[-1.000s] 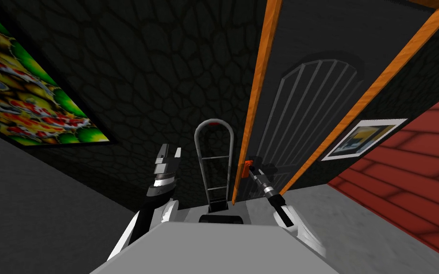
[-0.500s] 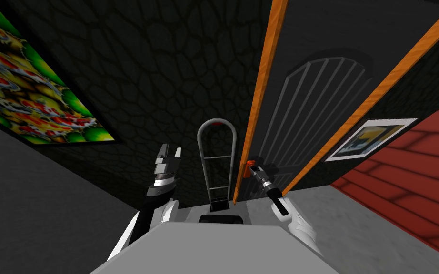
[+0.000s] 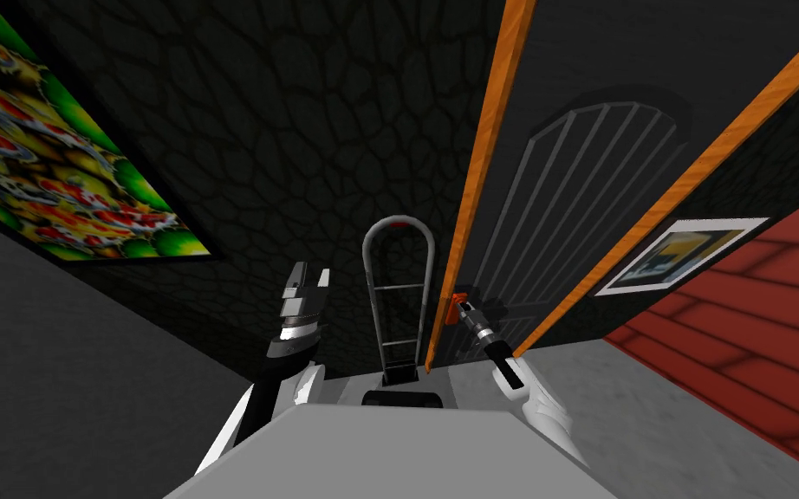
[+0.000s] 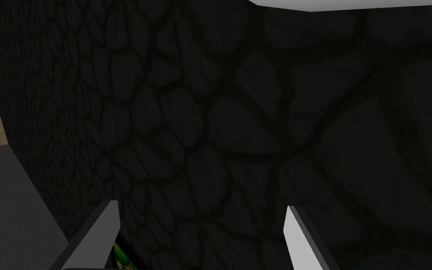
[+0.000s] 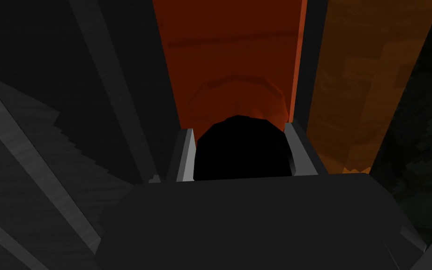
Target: Pull the door open
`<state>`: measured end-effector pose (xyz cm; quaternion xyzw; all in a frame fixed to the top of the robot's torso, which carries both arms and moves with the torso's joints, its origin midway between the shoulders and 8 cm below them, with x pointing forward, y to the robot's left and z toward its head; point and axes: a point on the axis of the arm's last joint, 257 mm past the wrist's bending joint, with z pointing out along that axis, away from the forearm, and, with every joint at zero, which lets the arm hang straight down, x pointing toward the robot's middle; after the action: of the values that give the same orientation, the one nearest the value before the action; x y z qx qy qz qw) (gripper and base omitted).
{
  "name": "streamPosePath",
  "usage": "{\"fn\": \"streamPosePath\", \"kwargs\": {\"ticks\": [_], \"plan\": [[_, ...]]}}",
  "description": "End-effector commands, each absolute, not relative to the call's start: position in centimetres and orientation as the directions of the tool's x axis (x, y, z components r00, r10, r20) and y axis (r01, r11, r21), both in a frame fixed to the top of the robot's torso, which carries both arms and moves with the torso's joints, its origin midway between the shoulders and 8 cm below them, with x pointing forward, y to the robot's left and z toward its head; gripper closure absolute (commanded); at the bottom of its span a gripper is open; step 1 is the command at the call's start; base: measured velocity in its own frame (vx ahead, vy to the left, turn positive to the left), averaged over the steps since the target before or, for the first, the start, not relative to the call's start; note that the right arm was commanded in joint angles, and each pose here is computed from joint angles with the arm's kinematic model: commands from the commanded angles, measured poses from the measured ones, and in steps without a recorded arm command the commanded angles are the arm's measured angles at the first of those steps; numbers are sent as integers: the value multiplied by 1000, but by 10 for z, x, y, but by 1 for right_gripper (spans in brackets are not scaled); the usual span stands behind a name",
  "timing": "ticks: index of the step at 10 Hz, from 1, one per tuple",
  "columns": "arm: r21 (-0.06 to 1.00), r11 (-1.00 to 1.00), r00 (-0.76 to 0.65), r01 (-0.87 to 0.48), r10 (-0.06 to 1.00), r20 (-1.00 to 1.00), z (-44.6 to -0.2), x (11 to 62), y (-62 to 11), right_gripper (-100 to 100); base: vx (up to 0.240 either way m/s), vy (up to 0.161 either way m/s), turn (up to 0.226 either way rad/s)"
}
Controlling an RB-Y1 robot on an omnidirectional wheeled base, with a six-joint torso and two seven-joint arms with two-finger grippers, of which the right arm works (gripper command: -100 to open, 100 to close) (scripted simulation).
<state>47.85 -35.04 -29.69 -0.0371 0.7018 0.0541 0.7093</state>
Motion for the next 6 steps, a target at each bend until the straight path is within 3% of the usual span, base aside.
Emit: {"fn": "streamPosePath", "kwargs": {"ticks": [1,3,6], "plan": [[23,992,9,-127,24,-1000,-297,478,-352,100,0,0,0],[23,992,9,-127,24,-1000,-297,478,-352,100,0,0,0],[132,984,22,-123,136,-991,-290,483,-350,100,-63,-40,83]]}}
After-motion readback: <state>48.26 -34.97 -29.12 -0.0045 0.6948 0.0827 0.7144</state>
